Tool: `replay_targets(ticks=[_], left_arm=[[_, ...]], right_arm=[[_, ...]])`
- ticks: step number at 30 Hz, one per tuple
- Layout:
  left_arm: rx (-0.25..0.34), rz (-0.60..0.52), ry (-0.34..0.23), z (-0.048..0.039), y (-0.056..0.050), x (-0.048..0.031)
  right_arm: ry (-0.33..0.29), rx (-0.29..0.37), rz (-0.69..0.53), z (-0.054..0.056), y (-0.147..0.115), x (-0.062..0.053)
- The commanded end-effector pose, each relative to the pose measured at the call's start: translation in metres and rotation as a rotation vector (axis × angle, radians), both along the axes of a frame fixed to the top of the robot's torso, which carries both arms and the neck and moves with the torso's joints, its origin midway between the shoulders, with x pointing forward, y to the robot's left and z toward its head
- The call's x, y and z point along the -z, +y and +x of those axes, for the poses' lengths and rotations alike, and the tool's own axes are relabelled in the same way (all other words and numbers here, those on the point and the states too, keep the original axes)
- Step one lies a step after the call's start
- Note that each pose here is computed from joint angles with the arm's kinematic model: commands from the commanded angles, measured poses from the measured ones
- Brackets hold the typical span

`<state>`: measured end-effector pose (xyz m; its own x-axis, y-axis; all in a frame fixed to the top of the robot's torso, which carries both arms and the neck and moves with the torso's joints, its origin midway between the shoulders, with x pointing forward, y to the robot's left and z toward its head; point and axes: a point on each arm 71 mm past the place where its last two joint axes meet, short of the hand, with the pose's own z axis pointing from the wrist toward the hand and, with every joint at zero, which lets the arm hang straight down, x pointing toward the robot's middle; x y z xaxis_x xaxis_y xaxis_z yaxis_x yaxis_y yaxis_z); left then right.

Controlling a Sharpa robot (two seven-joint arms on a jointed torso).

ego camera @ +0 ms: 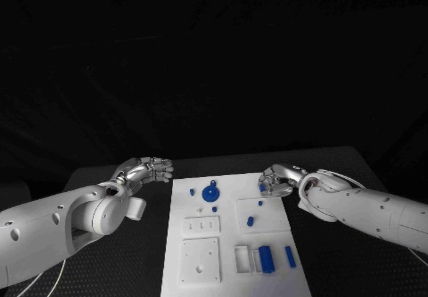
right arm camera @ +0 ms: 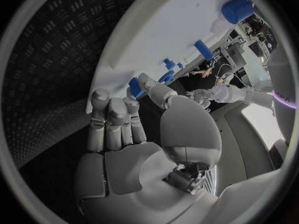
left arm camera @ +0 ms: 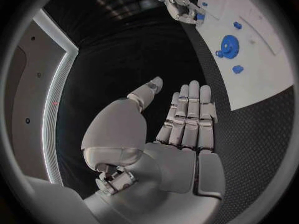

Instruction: Assemble the parts on the task board

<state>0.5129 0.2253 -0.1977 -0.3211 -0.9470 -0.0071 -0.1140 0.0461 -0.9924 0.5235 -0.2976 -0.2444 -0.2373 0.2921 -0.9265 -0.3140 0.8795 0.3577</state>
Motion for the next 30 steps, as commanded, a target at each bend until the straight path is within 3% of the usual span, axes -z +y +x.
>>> replay_targets(ticks=[1,3,6,10,18,24,30], left_arm=[[0.088,0.073,0.042,-0.0027,-0.009,0.0037],[0.128,0.097,0.071,-0.0033,-0.012,0.0062],[0.253,0.145,0.125,-0.0047,-0.019,0.0109],[0.302,0.205,0.124,-0.0008,-0.027,0.0080],[0.289,0.267,0.134,0.0044,-0.044,-0.0006],[0.302,0.272,0.143,0.0013,-0.059,-0.0014],[0.315,0.272,0.148,-0.0021,-0.069,-0.0015]], right_arm=[[-0.046,0.027,-0.059,0.005,0.013,-0.017],[-0.061,0.028,-0.104,0.006,0.022,-0.026],[-0.082,0.022,-0.132,0.007,0.043,-0.041],[-0.085,-0.003,-0.148,0.006,0.067,-0.053],[-0.104,-0.078,-0.173,-0.002,0.123,-0.069],[-0.144,-0.127,-0.165,-0.009,0.159,-0.073],[-0.157,-0.164,-0.157,-0.014,0.178,-0.074]])
